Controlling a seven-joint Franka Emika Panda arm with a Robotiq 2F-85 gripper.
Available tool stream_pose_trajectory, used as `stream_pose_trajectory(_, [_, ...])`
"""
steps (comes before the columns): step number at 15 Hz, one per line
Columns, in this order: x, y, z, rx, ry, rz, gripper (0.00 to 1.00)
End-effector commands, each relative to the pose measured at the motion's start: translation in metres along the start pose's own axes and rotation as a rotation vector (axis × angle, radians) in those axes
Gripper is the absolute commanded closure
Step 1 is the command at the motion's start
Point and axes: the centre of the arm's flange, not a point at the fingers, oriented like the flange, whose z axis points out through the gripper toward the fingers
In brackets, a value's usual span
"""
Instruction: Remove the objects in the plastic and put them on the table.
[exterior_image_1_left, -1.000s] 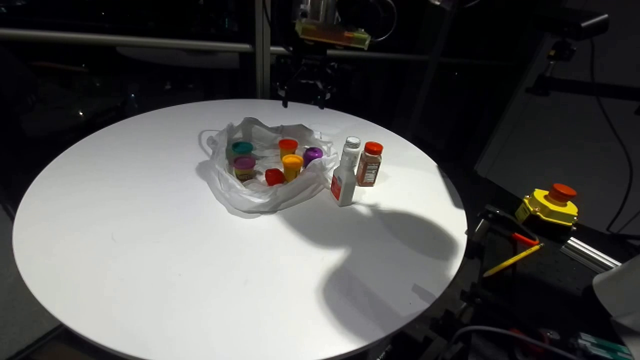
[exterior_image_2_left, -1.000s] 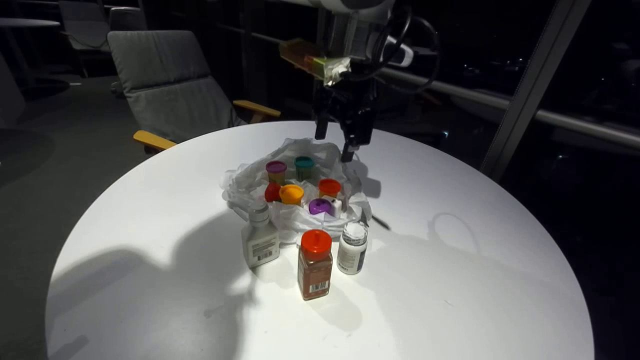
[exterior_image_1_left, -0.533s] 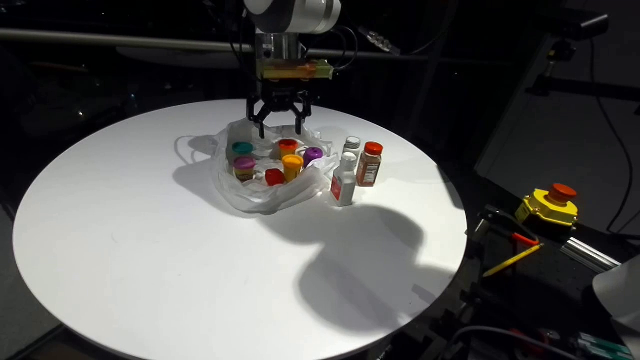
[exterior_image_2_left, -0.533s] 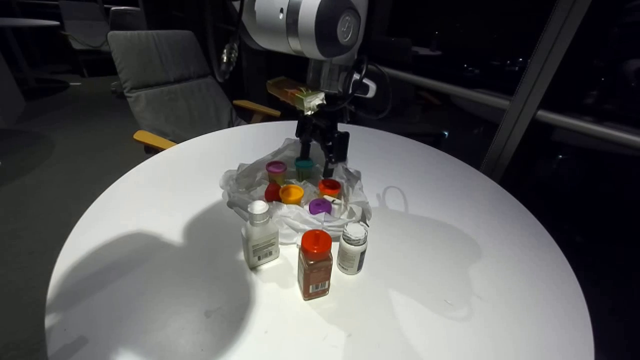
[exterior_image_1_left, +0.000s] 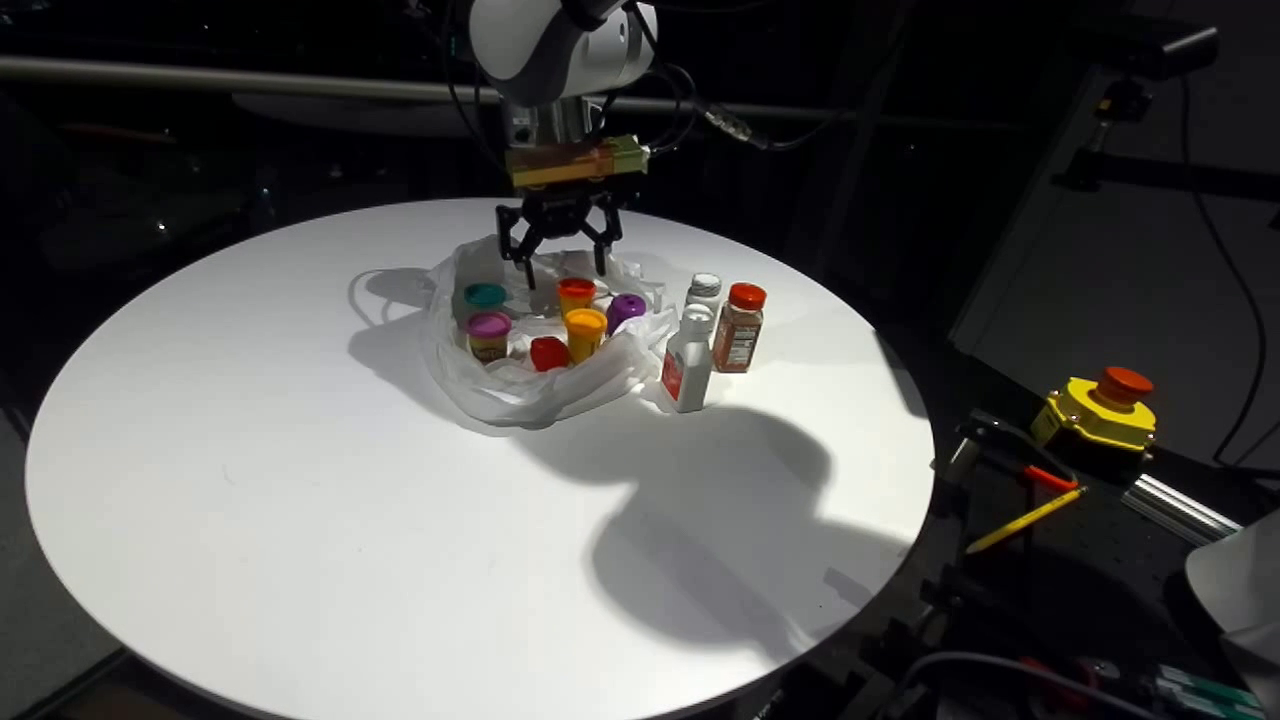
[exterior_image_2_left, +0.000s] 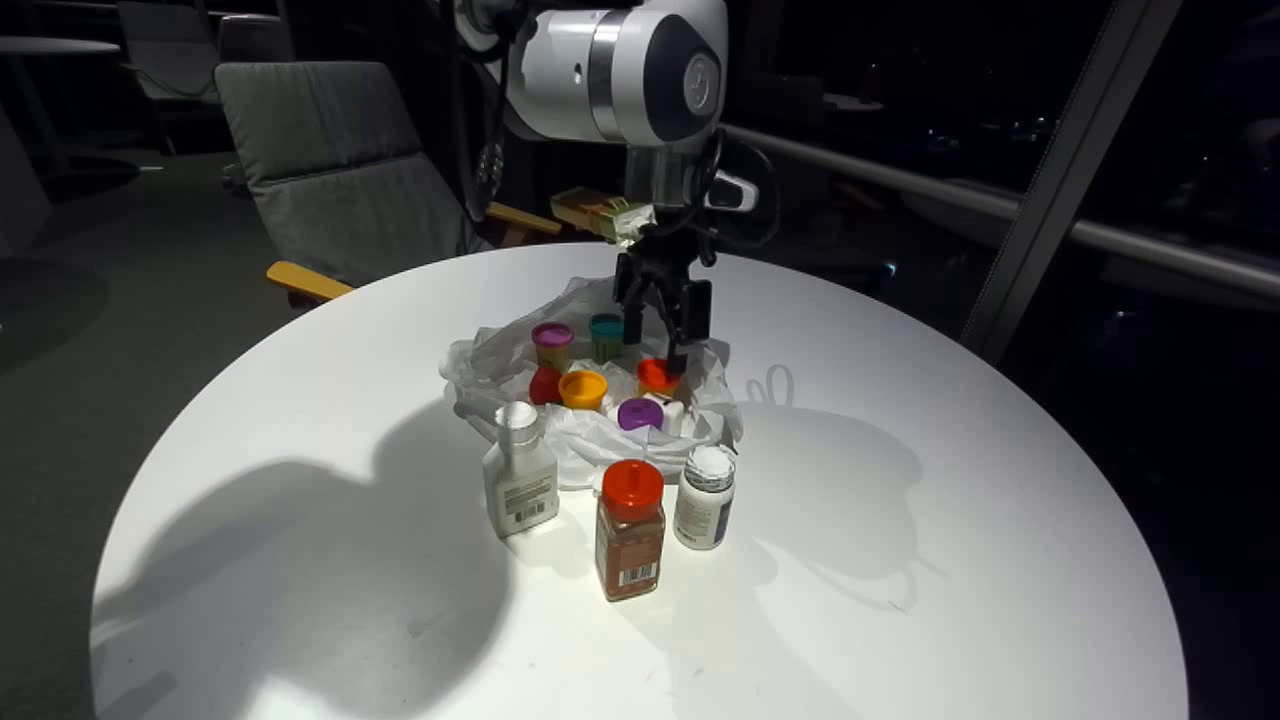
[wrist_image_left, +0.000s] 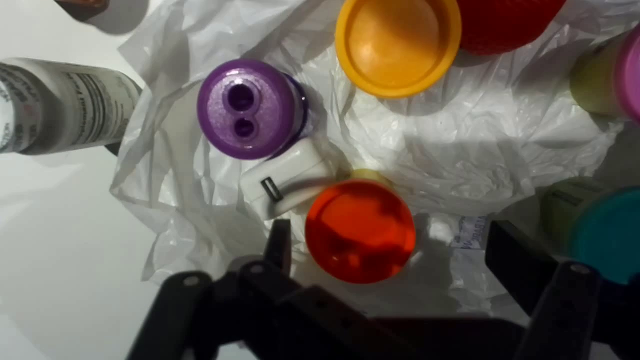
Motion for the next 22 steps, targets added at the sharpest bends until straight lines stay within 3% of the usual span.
stream_pose_trajectory(1, [0.026,-0.009,0.003,-0.030,-0.005,0.027,0.00])
stream_pose_trajectory(5, [0.031,-0.010,0.011,-0.042,-0.016,0.027,0.00])
stream_pose_trajectory(6, [0.031,-0.010,0.011,-0.043,-0.019,0.026,0.25])
stream_pose_trajectory(7, [0.032,-0.011,0.013,-0.047,-0.025,0.025,0.27])
stream_pose_trajectory(13, [0.009,-0.004,0.006,-0.075,-0.051,0.041,0.71])
stream_pose_trajectory(18, [-0.027,0.004,-0.040,-0.065,0.011,0.086,0.72])
stream_pose_trajectory(22, [-0.075,-0.005,-0.091,-0.046,0.043,0.078,0.72])
